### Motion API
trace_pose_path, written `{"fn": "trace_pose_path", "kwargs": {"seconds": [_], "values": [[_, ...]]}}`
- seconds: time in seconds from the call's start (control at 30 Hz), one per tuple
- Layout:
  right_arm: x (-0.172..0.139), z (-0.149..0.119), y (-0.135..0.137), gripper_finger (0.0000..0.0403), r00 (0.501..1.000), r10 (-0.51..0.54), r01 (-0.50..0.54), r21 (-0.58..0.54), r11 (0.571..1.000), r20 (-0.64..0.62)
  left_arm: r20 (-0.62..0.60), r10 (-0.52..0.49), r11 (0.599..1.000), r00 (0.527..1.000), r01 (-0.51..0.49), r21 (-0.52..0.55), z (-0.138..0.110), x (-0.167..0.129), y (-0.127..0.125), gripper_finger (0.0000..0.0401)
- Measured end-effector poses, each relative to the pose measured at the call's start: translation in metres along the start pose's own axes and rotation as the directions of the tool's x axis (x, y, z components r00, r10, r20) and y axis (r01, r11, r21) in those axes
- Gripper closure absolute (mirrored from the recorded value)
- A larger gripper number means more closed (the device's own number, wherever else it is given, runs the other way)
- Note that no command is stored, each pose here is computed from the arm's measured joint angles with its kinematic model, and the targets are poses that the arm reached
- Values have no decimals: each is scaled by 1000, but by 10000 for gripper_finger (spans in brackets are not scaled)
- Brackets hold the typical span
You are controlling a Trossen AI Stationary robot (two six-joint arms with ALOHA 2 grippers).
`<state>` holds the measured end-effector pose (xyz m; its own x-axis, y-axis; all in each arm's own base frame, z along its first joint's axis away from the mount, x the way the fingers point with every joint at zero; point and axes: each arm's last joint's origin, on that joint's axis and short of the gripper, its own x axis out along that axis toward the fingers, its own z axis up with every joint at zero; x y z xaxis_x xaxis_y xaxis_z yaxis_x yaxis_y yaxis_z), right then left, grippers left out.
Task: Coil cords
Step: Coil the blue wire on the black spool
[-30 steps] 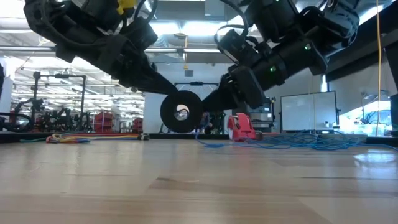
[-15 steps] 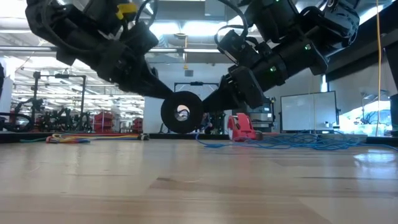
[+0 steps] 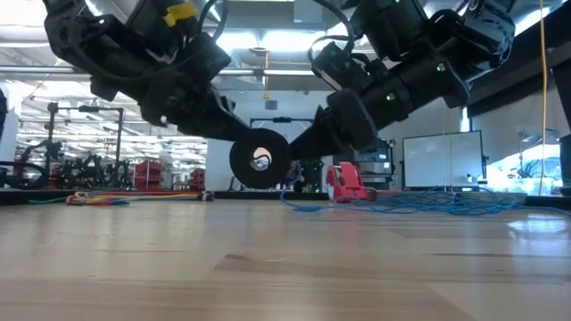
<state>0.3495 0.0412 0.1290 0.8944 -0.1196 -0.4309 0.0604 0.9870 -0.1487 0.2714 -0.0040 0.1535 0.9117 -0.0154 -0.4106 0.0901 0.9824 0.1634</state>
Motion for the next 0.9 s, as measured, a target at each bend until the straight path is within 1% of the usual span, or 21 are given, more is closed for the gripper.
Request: {"fn": "trace_pose_path", "kwargs": {"seconds": [0.07, 0.1, 0.23, 0.3, 0.4, 0.5, 0.57, 0.6, 0.67, 0.77, 0.83, 0.9], "values": [[0, 0, 0, 374, 1000, 0, 0, 34, 999, 0, -4, 3, 1000, 1000, -3, 10, -1, 0, 1, 388], [0, 0, 0, 370, 1000, 0, 0, 41, 999, 1, -9, 5, 1000, 1000, -4, 10, -1, 0, 2, 394], [-3, 3, -1, 346, 1000, 0, 0, 42, 999, -7, -23, 8, 1000, 1000, -8, -1, -3, 0, 3, 397], [-10, 8, -3, 329, 999, -21, 22, 34, 999, -31, -16, 9, 1000, 1000, -9, -3, -1, -1, 4, 398], [-32, 19, -9, 303, 993, -29, 30, 11, 999, -112, -8, 18, 1000, 1000, -18, -7, 1, -3, 4, 399], [-60, 23, -17, 285, 967, -30, 25, -22, 999, -252, 25, 39, 999, 999, -38, -10, 9, -11, 6, 399], [-73, 23, -20, 279, 950, -39, 42, 5, 999, -311, 49, 72, 997, 996, -71, -24, 16, -18, 8, 399], [-77, 22, -21, 278, 950, -41, 51, 26, 998, -309, 62, 89, 996, 994, -87, -34, 20, -21, 9, 399], [-77, 18, -21, 277, 965, -39, 56, 60, 997, -258, 96, 106, 993, 990, -101, -55, 26, -28, 10, 399], [-67, 9, -19, 277, 995, -56, 66, 112, 991, -85, 133, 115, 992, 985, -105, -76, 32, -33, 11, 400], [-58, 1, -16, 277, 998, -63, 60, 128, 990, 20, 145, 121, 989, 982, -108, -97, 34, -33, 12, 400], [-48, -5, -13, 277, 995, -73, 63, 139, 988, 66, 161, 149, 984, 976, -130, -123, 36, -33, 13, 400]]}}
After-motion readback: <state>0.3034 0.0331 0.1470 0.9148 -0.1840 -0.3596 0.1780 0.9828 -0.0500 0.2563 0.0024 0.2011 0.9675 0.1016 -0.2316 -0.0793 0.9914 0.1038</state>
